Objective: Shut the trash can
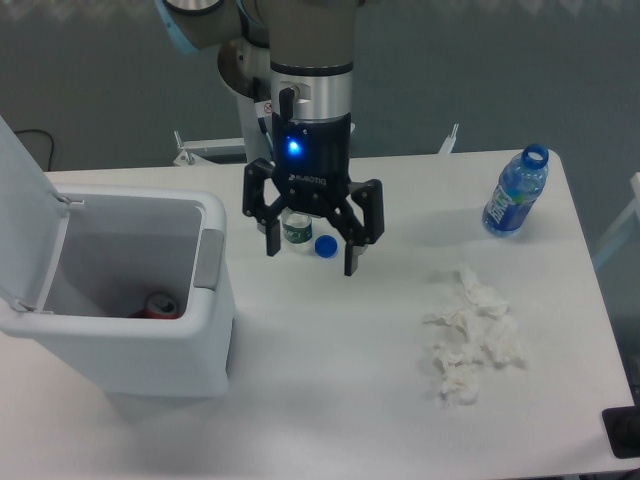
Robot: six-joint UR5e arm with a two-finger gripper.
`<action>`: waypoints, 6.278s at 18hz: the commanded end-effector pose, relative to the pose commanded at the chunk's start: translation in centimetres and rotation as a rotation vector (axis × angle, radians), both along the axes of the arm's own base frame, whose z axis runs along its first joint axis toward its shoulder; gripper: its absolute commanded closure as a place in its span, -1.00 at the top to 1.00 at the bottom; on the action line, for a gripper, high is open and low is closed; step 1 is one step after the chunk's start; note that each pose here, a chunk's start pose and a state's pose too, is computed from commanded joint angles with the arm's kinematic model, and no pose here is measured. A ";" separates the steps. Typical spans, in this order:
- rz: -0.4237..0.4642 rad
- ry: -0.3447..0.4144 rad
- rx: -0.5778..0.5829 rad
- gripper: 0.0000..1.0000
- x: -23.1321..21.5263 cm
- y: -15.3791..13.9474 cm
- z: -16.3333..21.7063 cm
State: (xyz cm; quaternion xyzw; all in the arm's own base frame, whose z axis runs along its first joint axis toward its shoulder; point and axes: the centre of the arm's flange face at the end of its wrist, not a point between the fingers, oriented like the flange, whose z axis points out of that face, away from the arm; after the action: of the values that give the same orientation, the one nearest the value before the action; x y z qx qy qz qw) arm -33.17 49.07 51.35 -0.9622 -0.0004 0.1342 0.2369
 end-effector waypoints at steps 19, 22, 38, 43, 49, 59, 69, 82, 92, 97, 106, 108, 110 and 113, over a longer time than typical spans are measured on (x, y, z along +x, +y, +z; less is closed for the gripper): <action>-0.010 -0.034 -0.006 1.00 4.7 -4.3 -0.3; -0.030 -0.025 -0.010 1.00 8.1 -6.2 1.4; -0.209 -0.211 0.043 1.00 25.6 -6.5 7.1; -0.217 -0.307 0.119 1.00 27.7 -6.5 8.5; -0.229 -0.323 0.131 1.00 28.1 -4.9 8.8; -0.380 -0.402 0.212 1.00 31.1 -0.9 9.1; -0.459 -0.415 0.183 1.00 34.5 0.1 8.2; -0.510 -0.402 0.198 1.00 36.3 2.1 8.3; -0.521 -0.400 0.195 1.00 36.5 3.7 7.7; -0.519 -0.402 0.194 1.00 36.4 4.0 7.5; -0.516 -0.383 0.175 1.00 36.8 4.3 7.1; -0.516 -0.384 0.172 1.00 36.8 4.8 6.8; -0.509 -0.388 0.174 1.00 36.9 5.3 6.9; -0.491 -0.383 0.173 1.00 36.6 6.3 7.1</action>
State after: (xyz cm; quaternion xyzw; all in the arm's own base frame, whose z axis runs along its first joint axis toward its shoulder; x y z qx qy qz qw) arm 3.40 55.40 58.42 -0.9177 0.1759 -0.1112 0.3385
